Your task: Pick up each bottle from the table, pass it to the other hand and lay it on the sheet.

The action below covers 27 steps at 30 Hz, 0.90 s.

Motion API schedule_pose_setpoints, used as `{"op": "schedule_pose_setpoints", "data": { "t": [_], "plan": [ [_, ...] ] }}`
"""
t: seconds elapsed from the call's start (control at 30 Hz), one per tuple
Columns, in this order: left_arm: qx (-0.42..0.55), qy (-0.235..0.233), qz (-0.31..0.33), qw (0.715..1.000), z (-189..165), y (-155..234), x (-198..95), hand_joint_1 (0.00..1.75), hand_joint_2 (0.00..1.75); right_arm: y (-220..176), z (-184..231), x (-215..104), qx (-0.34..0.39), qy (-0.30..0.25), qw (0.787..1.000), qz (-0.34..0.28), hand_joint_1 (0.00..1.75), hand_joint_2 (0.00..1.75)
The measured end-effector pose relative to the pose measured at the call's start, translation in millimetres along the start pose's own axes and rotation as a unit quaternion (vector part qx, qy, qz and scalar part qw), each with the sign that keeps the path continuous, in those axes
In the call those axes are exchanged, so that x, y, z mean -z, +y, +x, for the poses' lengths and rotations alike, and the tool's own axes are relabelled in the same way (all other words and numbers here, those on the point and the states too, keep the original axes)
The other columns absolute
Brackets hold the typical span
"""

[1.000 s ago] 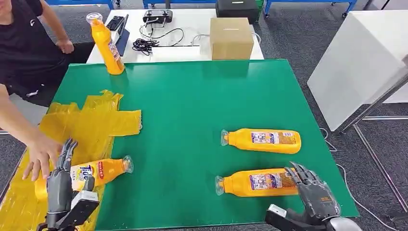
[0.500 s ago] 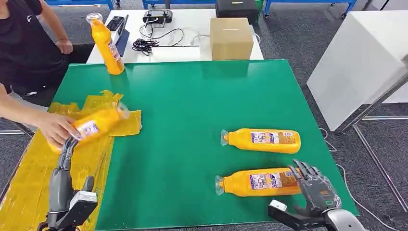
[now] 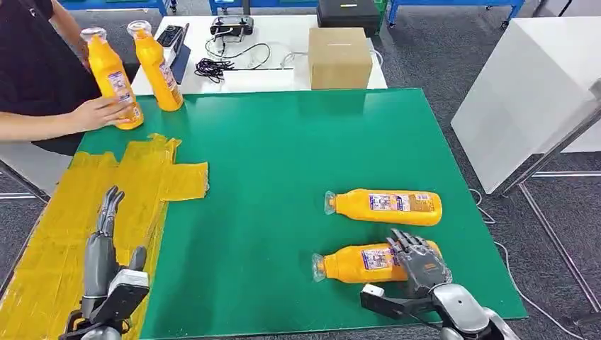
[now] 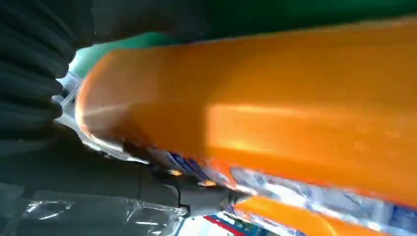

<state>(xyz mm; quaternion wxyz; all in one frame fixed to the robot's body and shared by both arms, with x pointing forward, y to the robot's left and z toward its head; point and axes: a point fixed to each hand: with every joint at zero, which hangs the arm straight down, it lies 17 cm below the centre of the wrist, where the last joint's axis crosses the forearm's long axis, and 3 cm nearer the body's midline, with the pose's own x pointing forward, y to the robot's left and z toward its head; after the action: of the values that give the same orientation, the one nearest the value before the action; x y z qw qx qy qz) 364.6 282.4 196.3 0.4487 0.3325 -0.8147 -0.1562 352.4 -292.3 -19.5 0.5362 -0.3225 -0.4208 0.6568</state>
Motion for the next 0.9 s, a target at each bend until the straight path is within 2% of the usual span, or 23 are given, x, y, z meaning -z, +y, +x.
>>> {"op": "schedule_pose_setpoints", "data": {
  "t": [0.23, 0.47, 0.53, 0.57, 0.63, 0.7, 0.77, 0.83, 0.9],
  "plan": [
    [-0.03, 0.002, -0.001, 1.0, -3, -1, 3, 0.0, 0.0, 19, 0, -6, 0.035, -0.024, 0.998, 0.049, 1.75, 1.75],
    [-0.047, 0.011, -0.016, 0.999, -8, -9, -2, 0.0, 0.0, 22, -7, -13, 0.049, -0.028, 0.997, 0.058, 1.75, 1.75],
    [-0.085, 0.024, -0.032, 0.996, -10, -17, -3, 0.0, 0.0, 19, -5, -13, 0.063, -0.03, 0.996, 0.05, 1.75, 1.75],
    [-0.123, 0.036, -0.047, 0.991, -11, -24, -5, 0.0, 1.75, 14, 0, -13, 0.083, -0.036, 0.995, 0.036, 1.75, 1.75],
    [-0.225, 0.057, -0.081, 0.969, -6, -39, -13, 0.0, 1.75, 2, 13, -15, 0.132, -0.055, 0.99, 0.004, 1.75, 1.75],
    [-0.339, 0.074, -0.11, 0.932, 5, -51, -25, 0.0, 1.75, -28, 46, -21, 0.208, -0.113, 0.97, -0.05, 1.75, 1.75],
    [-0.433, 0.074, -0.117, 0.891, 20, -54, -32, 0.0, 1.75, -67, 79, -28, 0.28, -0.175, 0.938, -0.106, 1.75, 1.75],
    [-0.502, 0.067, -0.113, 0.855, 36, -54, -35, 0.0, 1.75, -120, 104, -34, 0.342, -0.225, 0.897, -0.166, 1.75, 1.75],
    [-0.534, 0.061, -0.108, 0.836, 50, -57, -37, 0.0, 1.75, -171, 116, -40, 0.387, -0.263, 0.856, -0.22, 1.75, 1.75]
  ]
}}
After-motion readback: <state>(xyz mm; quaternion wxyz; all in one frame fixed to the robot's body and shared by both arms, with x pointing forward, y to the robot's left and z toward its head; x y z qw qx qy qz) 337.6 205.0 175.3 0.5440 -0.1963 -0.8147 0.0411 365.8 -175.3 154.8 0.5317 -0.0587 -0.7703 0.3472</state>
